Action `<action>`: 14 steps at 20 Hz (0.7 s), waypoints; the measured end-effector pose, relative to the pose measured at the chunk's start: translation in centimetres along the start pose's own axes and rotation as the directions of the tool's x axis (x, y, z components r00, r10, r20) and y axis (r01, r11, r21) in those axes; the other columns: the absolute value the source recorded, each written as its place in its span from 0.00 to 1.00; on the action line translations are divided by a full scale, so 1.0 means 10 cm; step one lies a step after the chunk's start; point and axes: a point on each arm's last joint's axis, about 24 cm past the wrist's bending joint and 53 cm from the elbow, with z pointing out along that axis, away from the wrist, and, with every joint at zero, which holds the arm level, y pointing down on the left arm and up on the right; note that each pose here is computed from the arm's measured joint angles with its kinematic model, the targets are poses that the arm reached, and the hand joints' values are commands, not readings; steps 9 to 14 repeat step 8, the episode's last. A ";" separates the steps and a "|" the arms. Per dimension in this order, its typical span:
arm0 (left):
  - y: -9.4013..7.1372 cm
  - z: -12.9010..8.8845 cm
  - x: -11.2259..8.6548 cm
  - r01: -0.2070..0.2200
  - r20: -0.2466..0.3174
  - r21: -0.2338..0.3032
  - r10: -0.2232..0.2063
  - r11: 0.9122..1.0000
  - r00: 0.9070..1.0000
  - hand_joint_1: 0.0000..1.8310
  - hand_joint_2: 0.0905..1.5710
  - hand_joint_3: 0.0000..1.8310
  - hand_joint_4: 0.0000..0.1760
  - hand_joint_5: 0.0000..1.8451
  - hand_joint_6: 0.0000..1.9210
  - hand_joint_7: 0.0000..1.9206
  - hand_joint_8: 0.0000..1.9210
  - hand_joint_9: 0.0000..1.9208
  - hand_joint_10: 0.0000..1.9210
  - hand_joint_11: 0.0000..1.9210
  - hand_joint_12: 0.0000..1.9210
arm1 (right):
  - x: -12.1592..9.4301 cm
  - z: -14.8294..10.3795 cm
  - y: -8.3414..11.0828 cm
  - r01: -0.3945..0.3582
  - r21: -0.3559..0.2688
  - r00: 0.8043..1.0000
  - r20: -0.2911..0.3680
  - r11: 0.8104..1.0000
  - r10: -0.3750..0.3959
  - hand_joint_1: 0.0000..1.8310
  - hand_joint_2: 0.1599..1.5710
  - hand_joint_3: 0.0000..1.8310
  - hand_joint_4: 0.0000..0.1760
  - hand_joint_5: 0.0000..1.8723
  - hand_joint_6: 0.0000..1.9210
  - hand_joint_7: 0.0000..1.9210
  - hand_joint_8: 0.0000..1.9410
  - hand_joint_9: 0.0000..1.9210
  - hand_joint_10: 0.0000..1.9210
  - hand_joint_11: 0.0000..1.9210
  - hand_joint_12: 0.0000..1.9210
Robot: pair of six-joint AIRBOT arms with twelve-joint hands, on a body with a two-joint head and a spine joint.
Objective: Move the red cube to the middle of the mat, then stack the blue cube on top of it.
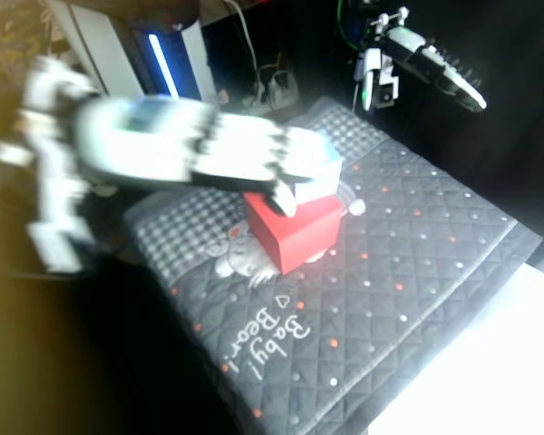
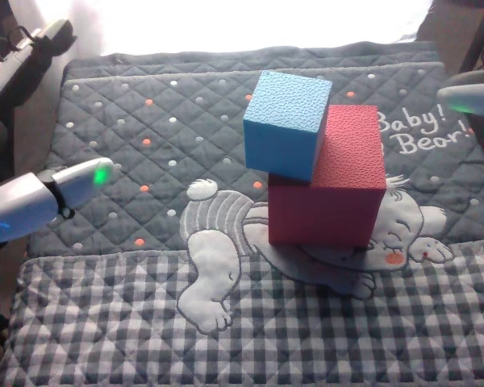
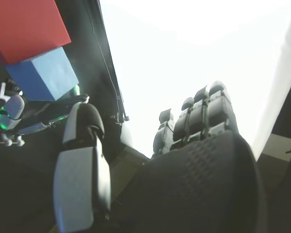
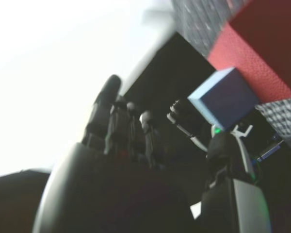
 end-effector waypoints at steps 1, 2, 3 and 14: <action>-0.01 0.00 -0.01 0.000 0.003 0.003 0.000 1.000 1.000 0.31 0.64 0.00 0.81 0.00 0.00 0.00 0.00 0.00 0.00 0.00 0.00 | 0.01 -0.01 -0.02 0.001 0.007 1.000 0.000 1.000 -0.001 0.24 0.77 0.00 0.15 0.00 0.00 0.00 0.00 0.00 0.00 0.00 0.00; -0.02 -0.01 -0.03 0.000 0.011 0.009 0.000 1.000 1.000 0.31 0.66 0.00 0.71 0.00 0.00 0.00 0.00 0.00 0.00 0.00 0.00 | 0.04 -0.10 -0.06 0.032 0.050 0.999 0.017 0.998 -0.033 0.26 0.77 0.00 0.14 0.00 0.00 0.00 0.00 0.00 0.00 0.00 0.00; -0.04 -0.01 -0.05 -0.004 0.014 0.015 0.004 1.000 1.000 0.30 0.66 0.00 0.85 0.00 0.00 0.00 0.00 0.00 0.00 0.00 0.00 | 0.03 -0.16 -0.06 0.056 0.069 0.998 0.033 0.996 -0.058 0.24 0.77 0.00 0.30 0.00 0.00 0.00 0.00 0.00 0.00 0.00 0.00; -0.14 -0.05 -0.21 -0.023 0.054 0.053 0.020 0.998 0.998 0.33 0.66 0.01 0.99 0.00 0.00 0.00 0.00 0.00 0.00 0.00 0.00 | 0.14 -0.38 -0.25 -0.051 0.119 0.988 0.153 0.992 0.032 0.35 0.71 0.00 0.75 0.00 0.00 0.00 0.00 0.00 0.00 0.00 0.00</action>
